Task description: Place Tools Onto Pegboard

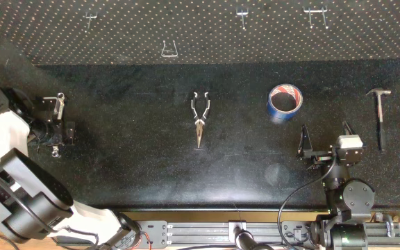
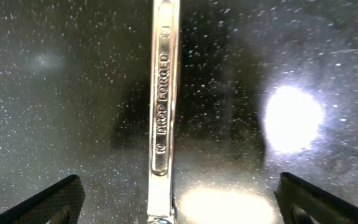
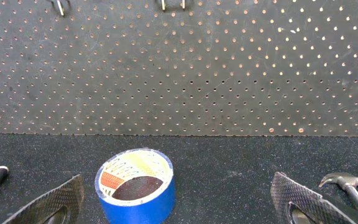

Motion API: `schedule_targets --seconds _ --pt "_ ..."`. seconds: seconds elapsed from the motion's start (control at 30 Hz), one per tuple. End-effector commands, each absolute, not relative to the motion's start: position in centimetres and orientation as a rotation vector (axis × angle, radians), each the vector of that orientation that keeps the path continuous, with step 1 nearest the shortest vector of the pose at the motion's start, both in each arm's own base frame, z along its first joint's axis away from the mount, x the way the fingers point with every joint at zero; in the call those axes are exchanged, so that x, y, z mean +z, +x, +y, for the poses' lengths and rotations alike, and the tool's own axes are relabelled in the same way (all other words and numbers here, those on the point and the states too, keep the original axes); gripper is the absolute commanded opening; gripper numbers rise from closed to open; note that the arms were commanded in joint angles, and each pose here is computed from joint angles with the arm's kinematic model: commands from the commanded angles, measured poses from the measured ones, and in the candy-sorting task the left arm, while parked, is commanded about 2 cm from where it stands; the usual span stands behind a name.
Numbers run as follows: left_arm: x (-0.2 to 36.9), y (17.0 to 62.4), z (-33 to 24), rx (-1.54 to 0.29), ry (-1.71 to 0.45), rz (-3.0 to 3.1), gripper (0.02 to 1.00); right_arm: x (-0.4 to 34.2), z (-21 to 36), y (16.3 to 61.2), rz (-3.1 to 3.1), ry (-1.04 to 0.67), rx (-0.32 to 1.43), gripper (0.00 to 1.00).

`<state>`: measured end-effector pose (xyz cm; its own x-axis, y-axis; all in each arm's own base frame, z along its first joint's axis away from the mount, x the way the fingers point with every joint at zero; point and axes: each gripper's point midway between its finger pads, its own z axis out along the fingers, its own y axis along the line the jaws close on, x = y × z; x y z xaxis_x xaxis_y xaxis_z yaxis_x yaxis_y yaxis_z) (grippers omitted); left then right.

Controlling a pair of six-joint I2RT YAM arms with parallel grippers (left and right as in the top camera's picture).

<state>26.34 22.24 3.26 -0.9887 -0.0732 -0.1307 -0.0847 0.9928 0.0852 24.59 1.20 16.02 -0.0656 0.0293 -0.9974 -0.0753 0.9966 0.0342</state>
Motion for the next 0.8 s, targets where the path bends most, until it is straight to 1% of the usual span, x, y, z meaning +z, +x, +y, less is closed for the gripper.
schedule_targets --seconds 0.03,0.13,0.17,0.2,0.27,0.3,0.4,0.43,0.47,0.5,0.53,0.57,0.6,0.63,0.7,0.77,0.8 --pt "1.4 26.9 21.6 0.006 -0.110 3.014 0.993 15.9 1.3 24.6 1.635 -0.029 0.096 0.980" --pt "0.8 27.1 20.7 -0.079 -0.110 3.002 0.998 15.9 1.3 24.6 1.635 -0.029 0.096 0.980" --pt "0.5 26.9 20.4 -0.100 -0.113 3.016 0.904 15.9 1.3 24.6 1.635 -0.029 0.096 0.980" --pt "0.4 26.5 20.1 -0.117 -0.120 3.035 0.665 15.9 1.3 24.6 1.635 -0.029 0.096 0.980" --pt "0.2 25.4 20.3 -0.130 -0.200 3.065 0.119 15.9 1.3 24.6 1.635 -0.029 0.096 0.980" --pt "0.2 24.9 20.6 -0.135 -0.228 3.071 0.031 15.9 1.3 24.6 1.635 -0.029 0.096 0.980" --pt "0.1 23.6 21.1 -0.094 -0.284 3.121 0.029 15.9 1.3 24.6 1.635 -0.029 0.096 0.980" --pt "1.0 24.0 21.1 -0.038 -0.423 3.099 0.027 15.9 1.3 24.6 1.635 -0.029 0.096 0.980" --pt "3.6 25.4 21.1 0.069 -0.509 3.013 0.027 15.9 1.3 24.6 1.635 -0.028 0.095 0.980" --pt "7.9 27.7 19.3 0.153 -0.445 2.883 0.027 15.9 1.3 24.6 1.635 -0.029 0.096 0.980" --pt "11.6 29.2 15.9 0.192 -0.288 2.788 0.029 15.9 1.3 24.6 1.635 -0.029 0.096 0.980" --pt "14.8 30.5 10.8 0.186 -0.097 2.694 0.029 15.9 1.3 24.6 1.635 -0.029 0.096 0.980" --pt "17.9 32.0 5.0 0.127 0.013 2.570 0.029 15.9 1.3 24.6 1.635 -0.029 0.096 0.980" --pt "19.7 33.2 3.0 0.130 -0.053 2.480 0.029 15.9 1.3 24.6 1.635 -0.029 0.096 0.980" --pt "21.3 35.2 1.8 0.145 -0.053 2.373 0.029 15.9 1.3 24.6 1.635 -0.029 0.096 0.982" --pt "22.1 36.1 1.8 0.151 -0.067 2.325 0.029 15.9 1.3 24.6 1.635 -0.029 0.096 0.980" --pt "22.4 36.1 3.0 0.208 -0.168 2.305 0.029 15.9 1.3 24.6 1.635 -0.029 0.096 0.980"
